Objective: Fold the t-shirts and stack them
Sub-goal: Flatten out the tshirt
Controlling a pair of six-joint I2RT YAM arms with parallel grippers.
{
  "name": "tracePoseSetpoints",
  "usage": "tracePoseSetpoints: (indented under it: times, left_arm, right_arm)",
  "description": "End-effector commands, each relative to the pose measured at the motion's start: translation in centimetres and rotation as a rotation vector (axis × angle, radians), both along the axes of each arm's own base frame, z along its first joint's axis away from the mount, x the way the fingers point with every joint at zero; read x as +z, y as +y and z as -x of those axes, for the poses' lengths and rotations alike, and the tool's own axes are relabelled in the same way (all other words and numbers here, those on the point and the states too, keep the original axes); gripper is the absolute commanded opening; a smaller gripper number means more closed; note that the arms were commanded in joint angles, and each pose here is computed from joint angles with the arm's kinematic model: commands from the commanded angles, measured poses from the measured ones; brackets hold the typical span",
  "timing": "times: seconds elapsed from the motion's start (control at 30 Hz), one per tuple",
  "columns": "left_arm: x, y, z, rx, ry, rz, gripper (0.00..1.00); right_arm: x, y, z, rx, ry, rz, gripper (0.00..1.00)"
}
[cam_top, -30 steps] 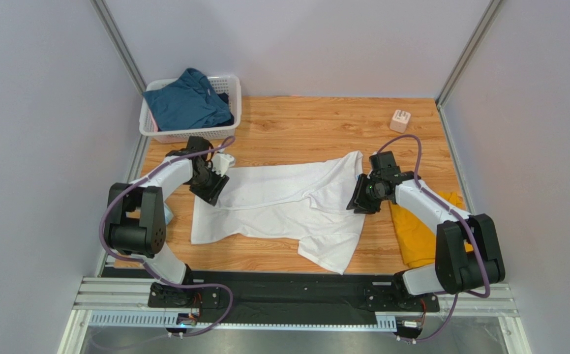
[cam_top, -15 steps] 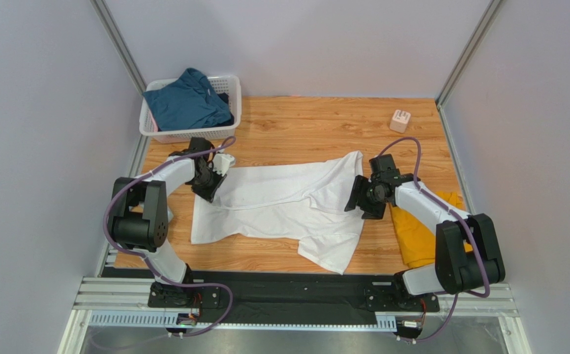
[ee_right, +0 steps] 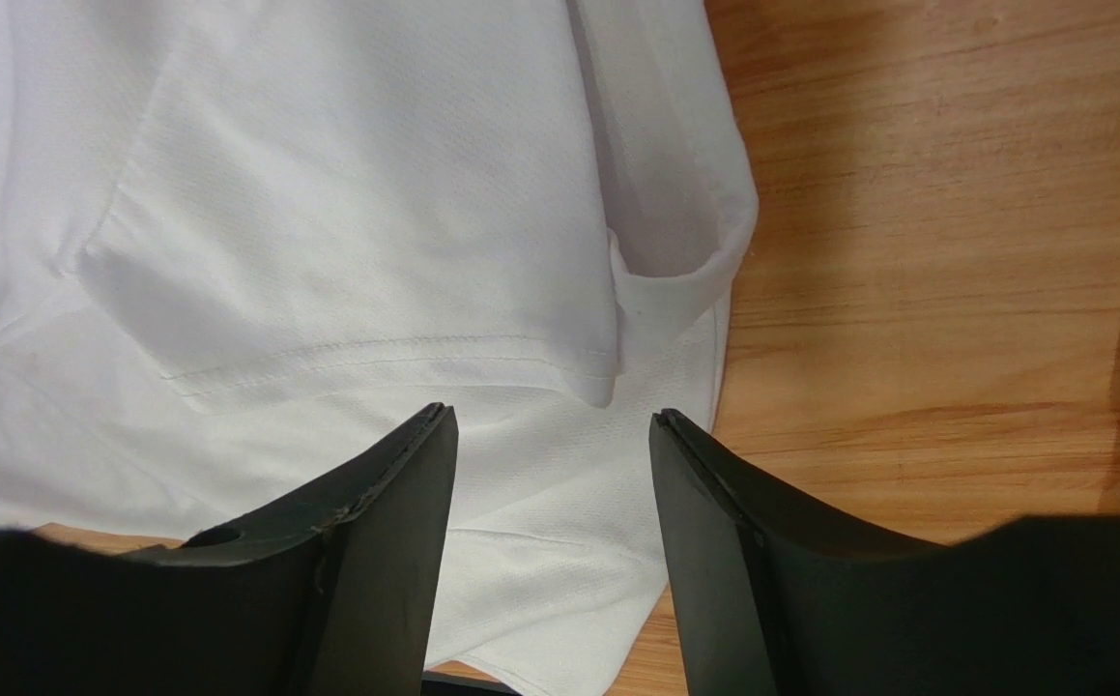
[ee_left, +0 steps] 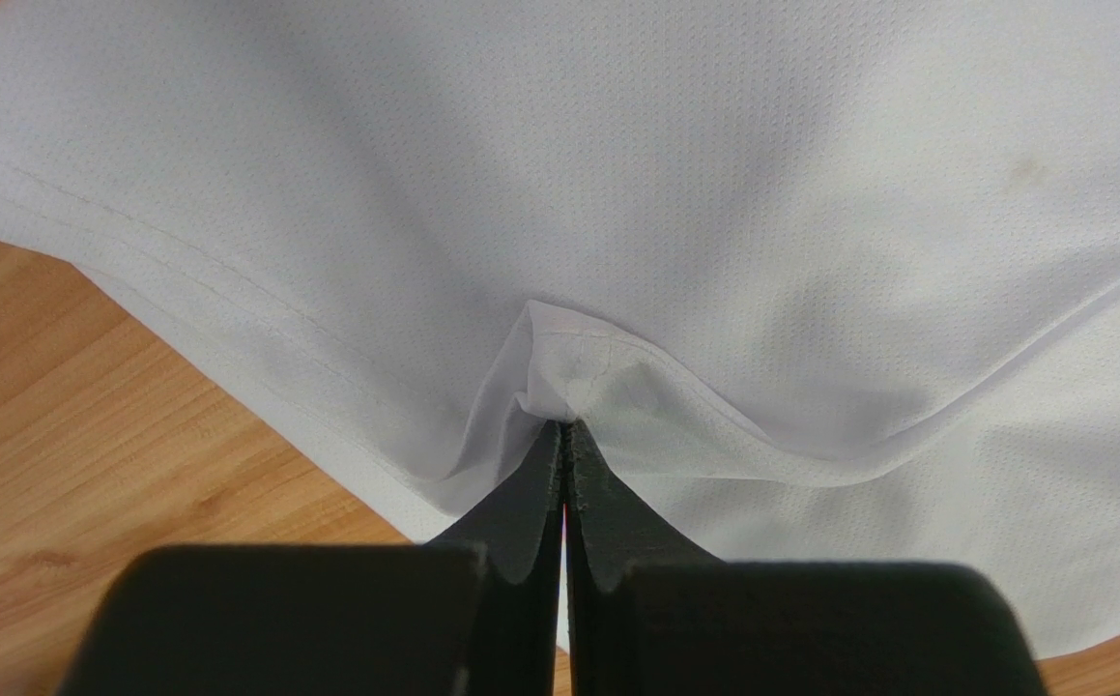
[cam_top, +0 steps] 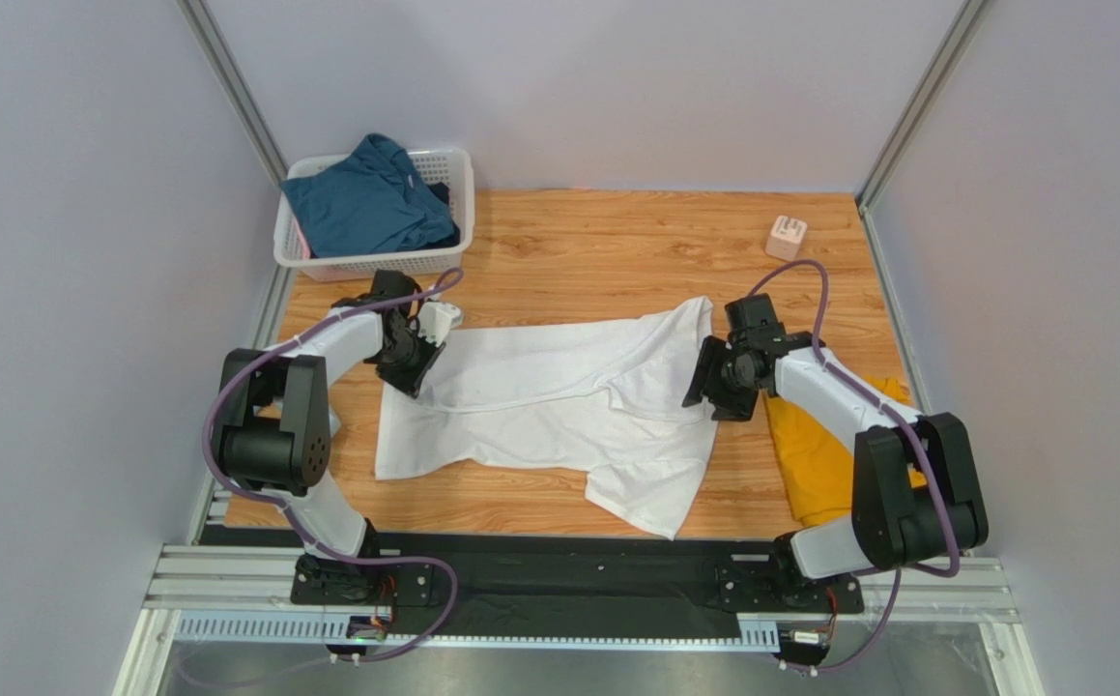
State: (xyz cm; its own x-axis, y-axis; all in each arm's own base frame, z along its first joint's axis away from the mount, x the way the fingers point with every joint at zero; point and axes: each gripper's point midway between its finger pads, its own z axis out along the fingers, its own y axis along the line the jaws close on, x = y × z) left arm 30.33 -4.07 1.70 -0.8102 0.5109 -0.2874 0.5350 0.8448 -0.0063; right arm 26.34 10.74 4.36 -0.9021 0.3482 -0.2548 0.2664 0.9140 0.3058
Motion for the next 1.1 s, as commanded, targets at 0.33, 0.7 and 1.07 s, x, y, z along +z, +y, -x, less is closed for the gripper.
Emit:
tracePoseSetpoints:
  times: [0.33,0.7,1.07]
  left_arm:
    - [0.0,0.0,-0.1,0.016,-0.016,0.014,0.0]
    - [0.1,0.0,-0.1,0.017,-0.014,0.015,0.0]
    - [0.2,0.0,0.0,0.012,-0.015,0.016,0.0]
  right_arm:
    - [1.4,1.1,-3.5,0.006,-0.064,-0.035,0.53]
    - [0.5,1.1,-3.5,0.009,-0.045,-0.03,0.51]
    - [-0.5,0.6,-2.2,0.007,-0.019,-0.016,0.5]
